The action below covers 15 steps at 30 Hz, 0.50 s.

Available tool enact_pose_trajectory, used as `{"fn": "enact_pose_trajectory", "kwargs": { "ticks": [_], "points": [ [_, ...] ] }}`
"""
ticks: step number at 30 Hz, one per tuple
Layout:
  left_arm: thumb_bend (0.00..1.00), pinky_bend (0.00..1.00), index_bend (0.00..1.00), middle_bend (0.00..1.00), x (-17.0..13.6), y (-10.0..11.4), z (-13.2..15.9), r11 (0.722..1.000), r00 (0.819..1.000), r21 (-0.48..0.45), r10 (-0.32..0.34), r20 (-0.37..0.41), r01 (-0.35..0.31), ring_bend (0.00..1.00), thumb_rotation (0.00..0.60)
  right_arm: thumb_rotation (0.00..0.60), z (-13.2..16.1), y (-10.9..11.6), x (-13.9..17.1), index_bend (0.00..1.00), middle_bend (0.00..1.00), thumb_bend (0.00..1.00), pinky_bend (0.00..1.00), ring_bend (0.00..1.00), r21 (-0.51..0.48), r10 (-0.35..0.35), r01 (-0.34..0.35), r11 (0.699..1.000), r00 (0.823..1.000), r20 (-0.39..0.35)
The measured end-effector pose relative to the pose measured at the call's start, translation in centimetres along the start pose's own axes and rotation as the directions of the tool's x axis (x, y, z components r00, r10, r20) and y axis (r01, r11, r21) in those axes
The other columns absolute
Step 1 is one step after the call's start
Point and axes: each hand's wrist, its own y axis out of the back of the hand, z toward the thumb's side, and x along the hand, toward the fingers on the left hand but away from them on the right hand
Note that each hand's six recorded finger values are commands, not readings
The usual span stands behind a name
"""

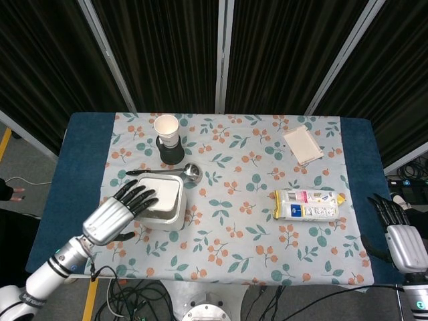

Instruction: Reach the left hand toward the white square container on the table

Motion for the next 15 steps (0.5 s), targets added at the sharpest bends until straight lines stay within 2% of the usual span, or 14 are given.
{"fn": "enact_pose_trajectory", "kwargs": {
  "ticks": [3,7,10,12,15],
  "points": [
    [0.00,0.00,0.14,0.11,-1.2,1.6,-1.3,0.996,0.994,-0.020,0.088,-0.059,-0.089,0.09,0.600,0.600,0.0,0.1,0.0,0.00,0.00,0.29,0.00,0.00,0.000,-0.001,0.001,1.000,1.000,-0.001],
    [0.00,0.00,0.14,0.11,-4.2,2.7,-4.1,0.985,0.966,-0.023,0.162,-0.200,-0.170,0.09,0.600,0.600,-0.1,0.1,0.1,0.00,0.00,0.29,0.00,0.00,0.000,-0.003,0.003,1.000,1.000,-0.002],
    [0.00,0.00,0.18,0.13,-6.8,2.2,-6.2,0.985,0.936,-0.016,0.157,-0.315,-0.170,0.10,0.600,0.600,-0.1,0.1,0.1,0.00,0.00,0.29,0.00,0.00,0.002,-0.004,0.004,1.000,1.000,-0.004],
    [0.00,0.02,0.24,0.19,-8.3,1.7,-7.1,0.987,0.916,-0.010,0.142,-0.375,-0.158,0.15,0.600,0.600,-0.1,0.2,0.1,0.00,0.00,0.29,0.00,0.00,0.001,-0.006,0.006,1.000,1.000,-0.005],
    [0.00,0.06,0.30,0.24,-10.9,0.6,-8.3,0.991,0.876,0.004,0.120,-0.467,-0.133,0.22,0.600,0.600,-0.1,0.3,0.1,0.00,0.00,0.29,0.00,0.00,0.002,-0.013,0.013,1.000,1.000,-0.007]
  ]
}}
